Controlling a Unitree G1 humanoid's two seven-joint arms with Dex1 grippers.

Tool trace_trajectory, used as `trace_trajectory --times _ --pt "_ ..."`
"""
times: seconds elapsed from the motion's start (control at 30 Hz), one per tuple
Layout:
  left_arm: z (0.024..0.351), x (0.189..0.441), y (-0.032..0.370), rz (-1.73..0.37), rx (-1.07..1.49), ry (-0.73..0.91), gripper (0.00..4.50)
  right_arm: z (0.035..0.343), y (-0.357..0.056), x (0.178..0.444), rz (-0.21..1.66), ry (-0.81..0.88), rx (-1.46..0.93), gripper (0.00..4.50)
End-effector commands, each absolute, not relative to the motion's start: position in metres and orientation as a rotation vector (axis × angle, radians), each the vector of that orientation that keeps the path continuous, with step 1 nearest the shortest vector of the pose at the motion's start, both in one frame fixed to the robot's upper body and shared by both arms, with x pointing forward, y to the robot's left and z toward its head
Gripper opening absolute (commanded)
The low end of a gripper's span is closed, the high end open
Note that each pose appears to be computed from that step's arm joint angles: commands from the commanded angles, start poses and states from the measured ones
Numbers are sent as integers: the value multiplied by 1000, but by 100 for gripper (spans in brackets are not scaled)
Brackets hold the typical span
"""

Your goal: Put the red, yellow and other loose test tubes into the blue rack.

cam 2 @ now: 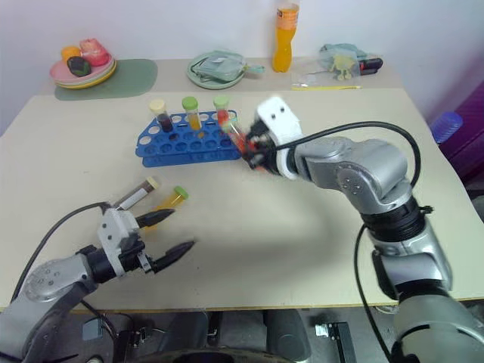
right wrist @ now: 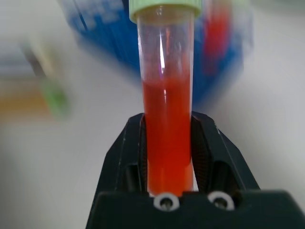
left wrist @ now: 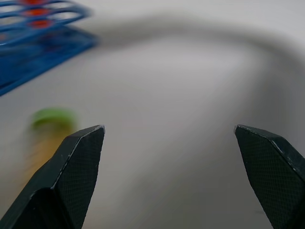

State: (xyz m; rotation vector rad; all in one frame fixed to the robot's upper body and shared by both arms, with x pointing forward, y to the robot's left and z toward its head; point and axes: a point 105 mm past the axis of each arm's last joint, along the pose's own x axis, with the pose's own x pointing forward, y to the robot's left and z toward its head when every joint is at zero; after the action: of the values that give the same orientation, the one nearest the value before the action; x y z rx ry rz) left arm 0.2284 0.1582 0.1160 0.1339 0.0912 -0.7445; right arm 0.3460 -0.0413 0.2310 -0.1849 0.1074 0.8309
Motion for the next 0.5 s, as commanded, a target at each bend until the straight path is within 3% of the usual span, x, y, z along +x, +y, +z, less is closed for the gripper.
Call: trace_trajectory --times 0.03,0.23,0.5 --pt "127 242 171 -620 118 -5 450 249 -25 366 798 -111 -38 78" --pt "148 265 198 -367 67 -164 450 242 6 386 741 -333 129 78" --pt "161 266 210 -299 87 -204 450 198 14 411 636 -317 34 78"
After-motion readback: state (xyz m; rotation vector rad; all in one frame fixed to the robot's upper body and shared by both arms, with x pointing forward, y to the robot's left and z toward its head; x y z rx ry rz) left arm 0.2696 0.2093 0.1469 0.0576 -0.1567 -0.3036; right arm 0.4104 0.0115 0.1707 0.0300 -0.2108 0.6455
